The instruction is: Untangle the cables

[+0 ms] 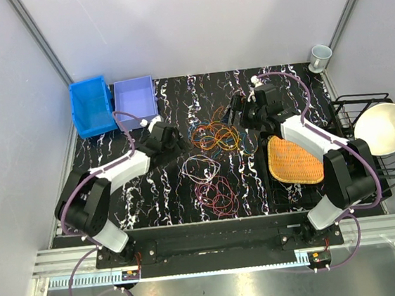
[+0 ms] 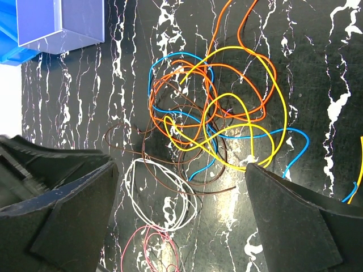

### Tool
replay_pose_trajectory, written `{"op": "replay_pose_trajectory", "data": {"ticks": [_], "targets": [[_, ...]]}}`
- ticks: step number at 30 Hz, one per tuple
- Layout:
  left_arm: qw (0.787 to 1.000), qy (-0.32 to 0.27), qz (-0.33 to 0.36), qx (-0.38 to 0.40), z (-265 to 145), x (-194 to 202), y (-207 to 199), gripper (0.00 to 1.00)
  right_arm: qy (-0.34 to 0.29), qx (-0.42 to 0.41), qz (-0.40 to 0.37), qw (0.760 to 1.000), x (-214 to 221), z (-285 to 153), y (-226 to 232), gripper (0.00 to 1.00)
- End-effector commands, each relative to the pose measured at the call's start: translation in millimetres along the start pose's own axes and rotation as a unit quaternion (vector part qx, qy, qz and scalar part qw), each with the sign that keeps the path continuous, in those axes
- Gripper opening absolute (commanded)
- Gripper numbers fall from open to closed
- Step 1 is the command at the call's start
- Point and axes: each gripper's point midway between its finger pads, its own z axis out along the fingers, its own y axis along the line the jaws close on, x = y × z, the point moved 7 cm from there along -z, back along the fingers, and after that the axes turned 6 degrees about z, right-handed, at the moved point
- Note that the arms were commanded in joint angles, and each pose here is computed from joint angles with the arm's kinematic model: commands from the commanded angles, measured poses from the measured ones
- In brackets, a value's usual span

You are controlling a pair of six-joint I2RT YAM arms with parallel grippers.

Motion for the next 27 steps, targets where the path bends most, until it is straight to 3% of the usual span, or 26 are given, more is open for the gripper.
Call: {"op": "replay_pose_trajectory", "data": {"ticks": [1,6,7,9,10,13,16,21,27], "targets": [[0.999,-0.037,-0.017,0.016,12.8,-18.0,-18.0,0.72,-0.008,-0.025,-0.003,1.0,-4.5,-0.9,8.3,0.99],[1.0,-0.029,-0.012,0.003,28.4,-16.6,-17.1,0.59,-0.004,-0.026,-0.001,1.0,-3.4,1.4,7.4,0.99],[0.999,-0.03,-0.011,0.005,29.8,-17.1,-18.5,0.51,-0.005,-0.026,-0.002,1.0,-3.8,1.3,7.8,0.99],[0.999,-0.032,-0.006,0.01,33.4,-19.1,-20.6,0.3,-0.003,-0.024,-0.001,1.0,-3.0,2.7,6.5,0.99],[0.999,-0.032,-0.005,0.016,33.0,-21.5,-24.7,0.0,-0.002,-0.024,-0.001,1.0,-2.7,3.4,6.0,0.99],[0.998,-0.049,0.012,0.031,22.0,-35.2,-37.9,0.0,0.0,-0.021,-0.001,1.0,-1.4,5.2,4.1,0.99],[0.993,-0.098,0.05,0.039,-14.9,-64.4,-61.0,0.0,-0.003,-0.016,-0.002,1.0,-1.6,5.6,2.7,0.99],[0.974,-0.173,0.121,0.076,-103.8,-115.6,-96.2,0.0,-0.005,-0.014,-0.004,1.0,-2.6,5.2,2.1,0.99],[0.927,-0.287,0.184,0.158,-237.0,-177.9,-138.4,0.0,-0.003,-0.022,-0.007,1.0,-2.8,4.4,4.1,0.99]]}}
